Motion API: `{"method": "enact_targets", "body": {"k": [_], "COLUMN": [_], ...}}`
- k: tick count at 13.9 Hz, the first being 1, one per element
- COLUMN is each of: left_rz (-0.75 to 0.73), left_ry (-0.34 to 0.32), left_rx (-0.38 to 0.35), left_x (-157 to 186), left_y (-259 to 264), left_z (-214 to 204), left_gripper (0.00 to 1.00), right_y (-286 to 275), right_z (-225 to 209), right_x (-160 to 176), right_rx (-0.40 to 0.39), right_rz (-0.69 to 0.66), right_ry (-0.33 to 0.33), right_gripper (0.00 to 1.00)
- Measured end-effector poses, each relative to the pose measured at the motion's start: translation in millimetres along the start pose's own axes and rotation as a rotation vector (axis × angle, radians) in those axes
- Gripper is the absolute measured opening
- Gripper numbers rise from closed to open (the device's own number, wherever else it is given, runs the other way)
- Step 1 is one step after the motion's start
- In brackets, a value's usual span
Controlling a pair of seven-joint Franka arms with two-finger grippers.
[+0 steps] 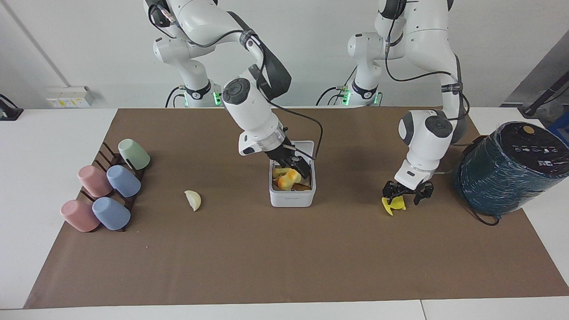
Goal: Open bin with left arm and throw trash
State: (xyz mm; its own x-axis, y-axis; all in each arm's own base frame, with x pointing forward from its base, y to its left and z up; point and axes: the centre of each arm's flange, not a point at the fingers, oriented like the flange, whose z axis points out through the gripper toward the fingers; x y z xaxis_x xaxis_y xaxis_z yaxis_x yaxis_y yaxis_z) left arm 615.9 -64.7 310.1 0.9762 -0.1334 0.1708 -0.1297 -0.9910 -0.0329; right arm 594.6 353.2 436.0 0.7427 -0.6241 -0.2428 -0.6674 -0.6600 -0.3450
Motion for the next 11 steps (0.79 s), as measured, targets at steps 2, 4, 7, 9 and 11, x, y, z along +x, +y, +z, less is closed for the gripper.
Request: {"method": "enact_targets", "body": {"k": [2,4,7,9,11], "left_rz": [0.002,0.004,0.027,0.047,0.060], "left_ry": [-0.017,-0.037,-0.068,-0.095,-0.090], "left_rx": [-0.002,-0.002,-0.005,-0.009,-0.041], "left_x": [-7,-12,-13,-14,-8], "left_y": [2,2,7,14,37], "left_z": [7,11,3,-12,-38], "left_gripper": [0.88,0.64,0.23,0.04,0.04], "right_y": [-2,0,22,51,99], "right_z": [3,-7,-54,-81,-91], "right_x": [-8,1,44,92,149], "right_rx": [-0.005,-0.041,-0.173,-0.241,-0.301], "right_rz": [-0.015,-0.080,-0.280,-0.430,-0.583], "right_ry": [0.000,0.083,0.225,0.218,0.183], "right_gripper": [1.00,1.00,1.00,1.00,1.00]}}
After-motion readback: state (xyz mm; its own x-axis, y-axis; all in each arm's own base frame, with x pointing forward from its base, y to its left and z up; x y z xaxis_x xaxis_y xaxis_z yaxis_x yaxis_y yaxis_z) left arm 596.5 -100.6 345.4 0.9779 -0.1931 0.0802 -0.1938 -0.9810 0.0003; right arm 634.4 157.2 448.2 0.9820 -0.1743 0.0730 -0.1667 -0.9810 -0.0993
